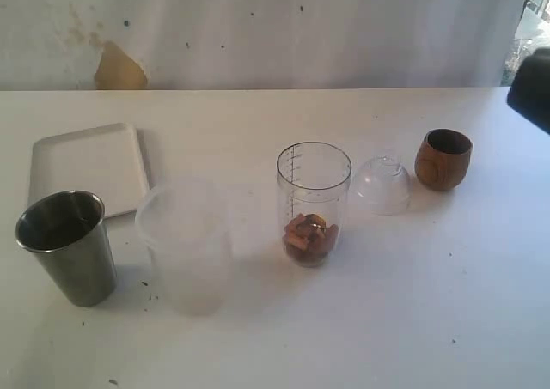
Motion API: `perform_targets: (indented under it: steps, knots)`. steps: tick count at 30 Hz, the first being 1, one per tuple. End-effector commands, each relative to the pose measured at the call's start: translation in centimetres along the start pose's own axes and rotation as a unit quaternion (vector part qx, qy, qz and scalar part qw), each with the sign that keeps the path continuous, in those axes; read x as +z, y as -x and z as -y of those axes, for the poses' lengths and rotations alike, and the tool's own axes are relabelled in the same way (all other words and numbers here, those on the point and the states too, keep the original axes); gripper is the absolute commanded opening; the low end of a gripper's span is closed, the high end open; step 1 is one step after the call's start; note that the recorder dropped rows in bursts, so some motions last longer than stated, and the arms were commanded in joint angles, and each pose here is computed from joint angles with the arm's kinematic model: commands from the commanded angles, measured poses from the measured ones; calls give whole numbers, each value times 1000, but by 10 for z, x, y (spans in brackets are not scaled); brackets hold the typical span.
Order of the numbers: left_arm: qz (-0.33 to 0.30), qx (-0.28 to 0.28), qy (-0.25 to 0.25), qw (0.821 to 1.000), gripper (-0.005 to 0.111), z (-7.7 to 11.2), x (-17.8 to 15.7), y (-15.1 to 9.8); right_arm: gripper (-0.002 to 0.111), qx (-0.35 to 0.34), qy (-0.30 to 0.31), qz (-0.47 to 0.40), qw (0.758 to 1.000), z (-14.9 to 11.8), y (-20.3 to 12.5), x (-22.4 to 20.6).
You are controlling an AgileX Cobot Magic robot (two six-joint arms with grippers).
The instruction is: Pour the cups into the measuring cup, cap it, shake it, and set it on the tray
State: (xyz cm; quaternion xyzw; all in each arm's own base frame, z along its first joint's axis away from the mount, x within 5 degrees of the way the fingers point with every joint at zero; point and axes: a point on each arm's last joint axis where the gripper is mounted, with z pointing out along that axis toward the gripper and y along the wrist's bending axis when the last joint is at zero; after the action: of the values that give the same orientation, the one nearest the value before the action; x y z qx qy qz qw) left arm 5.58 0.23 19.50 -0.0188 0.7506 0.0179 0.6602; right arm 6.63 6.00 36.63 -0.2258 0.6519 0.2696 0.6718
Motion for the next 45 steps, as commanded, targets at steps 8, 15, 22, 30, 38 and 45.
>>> perform_targets:
  steps: [8,15,22,30,38,45]
  knots:
    - [3,-2,-1,1000,0,0,0,-1,9,33,61,24,997,-17,-5,-8]
    - [3,-2,-1,1000,0,0,0,-1,9,250,-15,225,942,7,1,-19]
    - [3,-2,-1,1000,0,0,0,-1,9,42,-107,453,884,17,-28,-53]
    - [3,-2,-1,1000,0,0,0,-1,9,-83,-327,228,914,42,-111,-54]
    - [3,-2,-1,1000,0,0,0,-1,9,-119,-370,2,921,52,-146,-51]
    - [3,-2,-1,1000,0,0,0,-1,2,-55,-367,-154,916,53,-176,-55]
